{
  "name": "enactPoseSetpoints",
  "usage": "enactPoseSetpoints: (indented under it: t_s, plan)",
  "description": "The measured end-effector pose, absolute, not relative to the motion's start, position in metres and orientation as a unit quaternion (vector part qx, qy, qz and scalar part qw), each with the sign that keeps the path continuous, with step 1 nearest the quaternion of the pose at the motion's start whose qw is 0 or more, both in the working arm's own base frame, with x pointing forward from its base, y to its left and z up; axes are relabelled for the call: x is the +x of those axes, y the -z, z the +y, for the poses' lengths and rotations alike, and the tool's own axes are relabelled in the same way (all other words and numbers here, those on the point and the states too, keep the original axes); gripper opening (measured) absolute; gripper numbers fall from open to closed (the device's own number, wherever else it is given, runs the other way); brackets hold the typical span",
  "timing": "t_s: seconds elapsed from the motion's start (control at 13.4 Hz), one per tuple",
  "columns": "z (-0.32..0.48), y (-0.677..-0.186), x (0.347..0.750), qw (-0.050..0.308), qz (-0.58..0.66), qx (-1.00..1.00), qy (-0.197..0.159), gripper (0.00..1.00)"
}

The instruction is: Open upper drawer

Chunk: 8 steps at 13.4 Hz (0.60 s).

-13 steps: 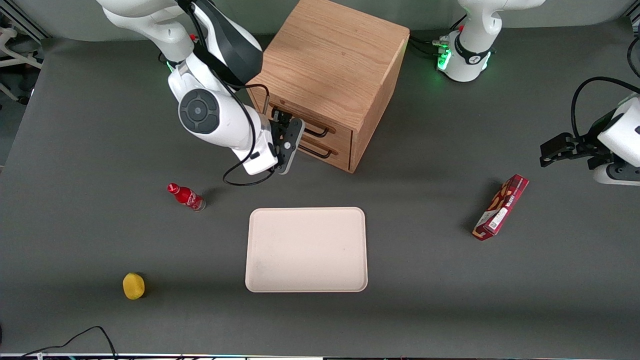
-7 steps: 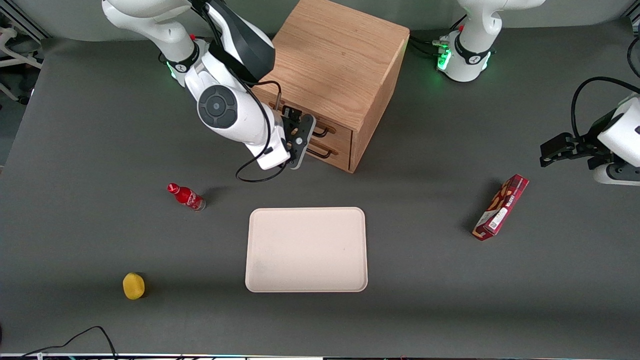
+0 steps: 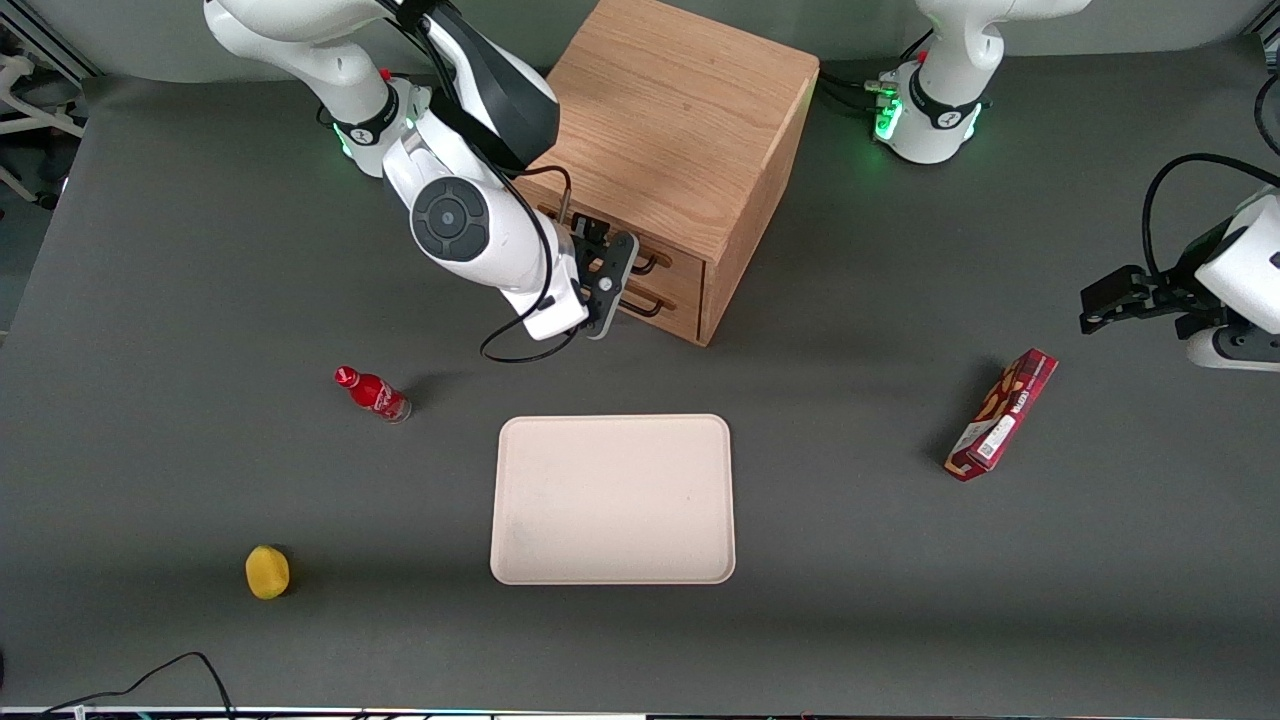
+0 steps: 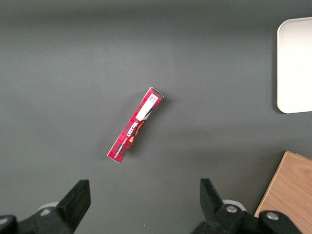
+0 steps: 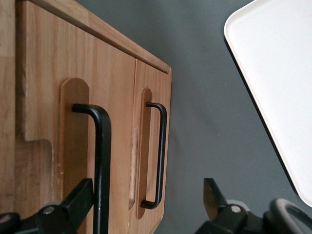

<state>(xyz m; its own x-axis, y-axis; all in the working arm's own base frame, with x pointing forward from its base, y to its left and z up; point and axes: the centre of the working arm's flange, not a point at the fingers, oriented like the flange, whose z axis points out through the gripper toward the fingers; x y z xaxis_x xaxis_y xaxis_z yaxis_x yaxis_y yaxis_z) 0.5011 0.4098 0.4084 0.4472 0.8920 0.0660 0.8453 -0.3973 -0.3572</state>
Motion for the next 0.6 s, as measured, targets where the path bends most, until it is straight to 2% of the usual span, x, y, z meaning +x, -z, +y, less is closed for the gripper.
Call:
enactPoseSetpoints:
  t_s: [0.6]
  plan:
    - [0.412,-0.387,0.493,0.171,-0.519,-0.835,-0.070,1.00]
